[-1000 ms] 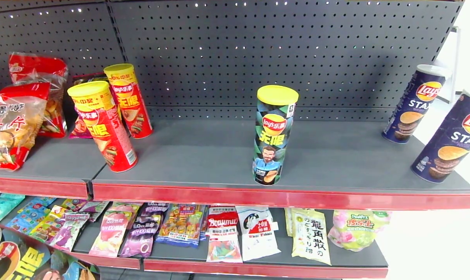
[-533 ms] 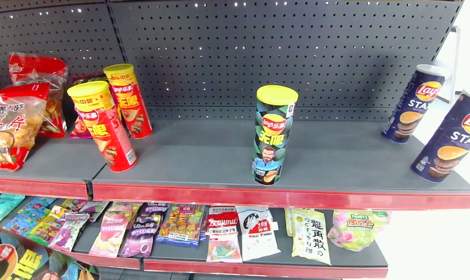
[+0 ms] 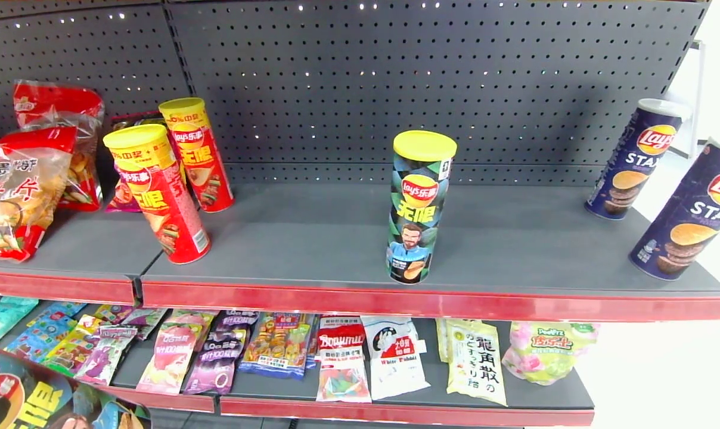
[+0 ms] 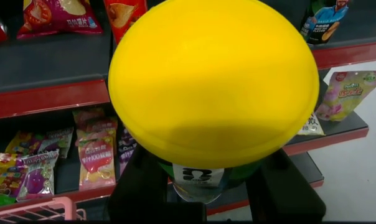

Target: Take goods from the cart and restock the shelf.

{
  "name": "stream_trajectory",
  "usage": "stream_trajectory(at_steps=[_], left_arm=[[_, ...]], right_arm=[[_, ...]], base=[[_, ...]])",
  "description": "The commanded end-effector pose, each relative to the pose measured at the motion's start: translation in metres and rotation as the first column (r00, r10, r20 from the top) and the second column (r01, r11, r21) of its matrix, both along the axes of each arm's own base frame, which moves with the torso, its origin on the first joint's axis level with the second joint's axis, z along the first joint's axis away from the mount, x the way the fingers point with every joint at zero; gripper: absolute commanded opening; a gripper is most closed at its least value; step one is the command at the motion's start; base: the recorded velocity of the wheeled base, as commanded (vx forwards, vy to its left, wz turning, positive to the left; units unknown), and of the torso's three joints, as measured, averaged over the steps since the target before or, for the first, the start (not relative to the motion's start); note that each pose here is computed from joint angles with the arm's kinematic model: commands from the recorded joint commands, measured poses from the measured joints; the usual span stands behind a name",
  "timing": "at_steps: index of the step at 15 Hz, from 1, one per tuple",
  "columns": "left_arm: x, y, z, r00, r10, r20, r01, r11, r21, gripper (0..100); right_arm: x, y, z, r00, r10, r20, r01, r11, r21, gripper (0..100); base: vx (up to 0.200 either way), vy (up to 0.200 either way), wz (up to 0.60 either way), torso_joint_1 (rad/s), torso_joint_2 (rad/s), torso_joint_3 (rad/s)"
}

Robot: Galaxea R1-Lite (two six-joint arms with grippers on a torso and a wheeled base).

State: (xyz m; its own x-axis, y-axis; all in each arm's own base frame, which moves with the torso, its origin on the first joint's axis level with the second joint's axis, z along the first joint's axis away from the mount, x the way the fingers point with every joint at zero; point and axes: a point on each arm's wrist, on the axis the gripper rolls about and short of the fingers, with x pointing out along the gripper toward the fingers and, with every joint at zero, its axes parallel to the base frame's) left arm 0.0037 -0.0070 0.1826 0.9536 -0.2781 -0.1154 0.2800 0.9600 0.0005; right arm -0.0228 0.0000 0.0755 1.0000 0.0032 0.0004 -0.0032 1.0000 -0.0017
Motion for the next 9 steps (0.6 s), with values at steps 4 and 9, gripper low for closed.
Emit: stream_trajectory(at_steps=[4,9], left_arm=[[0.0012,0.0001,0.0024,1.000,0.001,0.001,-0.001,1.000,0.001,0],[0.0032,0.0002,0.0054,1.000,0.007,-0.001,-0.007,1.000,0.000,0]], right_arm=[[0.0001,0.0000,0.0001,1.000,0.001,0.000,-0.001,1.000,0.000,100],[0.0001,0.0000,0.0001,1.000,0.003,0.000,-0.003,1.000,0.002,100]], base=[[0.000,0.000,-0.60,0.004,0.00,-0.001],[0.000,0.000,-0.48,0.004,0.00,-0.001]])
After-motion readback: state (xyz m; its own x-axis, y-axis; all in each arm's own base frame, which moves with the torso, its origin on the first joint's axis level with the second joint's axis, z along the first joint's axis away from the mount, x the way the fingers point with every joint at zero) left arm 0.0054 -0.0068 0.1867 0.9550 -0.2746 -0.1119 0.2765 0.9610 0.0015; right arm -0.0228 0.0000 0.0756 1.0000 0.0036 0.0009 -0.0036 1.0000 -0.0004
